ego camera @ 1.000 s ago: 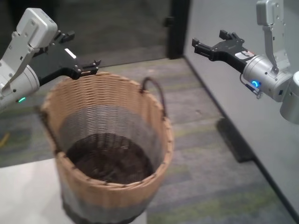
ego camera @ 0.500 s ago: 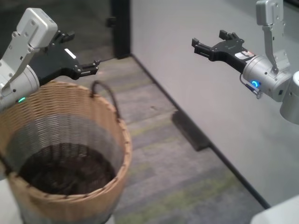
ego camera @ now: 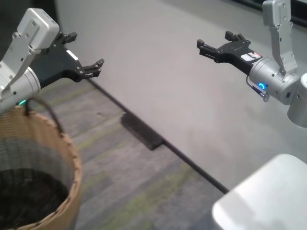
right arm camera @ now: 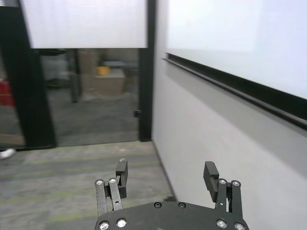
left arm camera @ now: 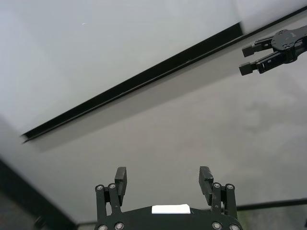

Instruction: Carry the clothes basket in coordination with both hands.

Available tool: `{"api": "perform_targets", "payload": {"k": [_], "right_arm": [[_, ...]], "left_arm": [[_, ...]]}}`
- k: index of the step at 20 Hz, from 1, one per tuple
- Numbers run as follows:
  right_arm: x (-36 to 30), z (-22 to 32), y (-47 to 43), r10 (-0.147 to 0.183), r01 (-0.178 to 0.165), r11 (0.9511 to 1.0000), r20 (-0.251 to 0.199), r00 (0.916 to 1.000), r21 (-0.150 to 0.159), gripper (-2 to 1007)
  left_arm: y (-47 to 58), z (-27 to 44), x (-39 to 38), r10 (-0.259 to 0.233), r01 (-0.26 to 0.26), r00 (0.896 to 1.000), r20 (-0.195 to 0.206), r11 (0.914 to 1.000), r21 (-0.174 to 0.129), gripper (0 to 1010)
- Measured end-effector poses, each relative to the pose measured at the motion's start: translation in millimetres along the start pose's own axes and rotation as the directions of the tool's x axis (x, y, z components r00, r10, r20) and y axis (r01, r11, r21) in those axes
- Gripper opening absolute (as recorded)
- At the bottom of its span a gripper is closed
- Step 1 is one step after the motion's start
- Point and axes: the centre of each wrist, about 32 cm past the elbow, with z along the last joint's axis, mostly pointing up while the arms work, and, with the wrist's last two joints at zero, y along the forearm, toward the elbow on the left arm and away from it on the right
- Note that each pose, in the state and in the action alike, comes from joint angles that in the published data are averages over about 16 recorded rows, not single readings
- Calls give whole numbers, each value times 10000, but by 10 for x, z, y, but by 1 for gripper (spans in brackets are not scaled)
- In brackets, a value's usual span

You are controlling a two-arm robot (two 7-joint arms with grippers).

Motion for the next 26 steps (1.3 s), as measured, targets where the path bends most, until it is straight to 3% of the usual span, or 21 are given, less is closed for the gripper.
{"api": "perform_targets", "payload": {"k": [26], "right_arm": [[0,0,0,0,0,10000,4,10000,-7,1005]], "left_arm": [[0,1,0,-1,1,10000,0,10000,6,1002]]}}
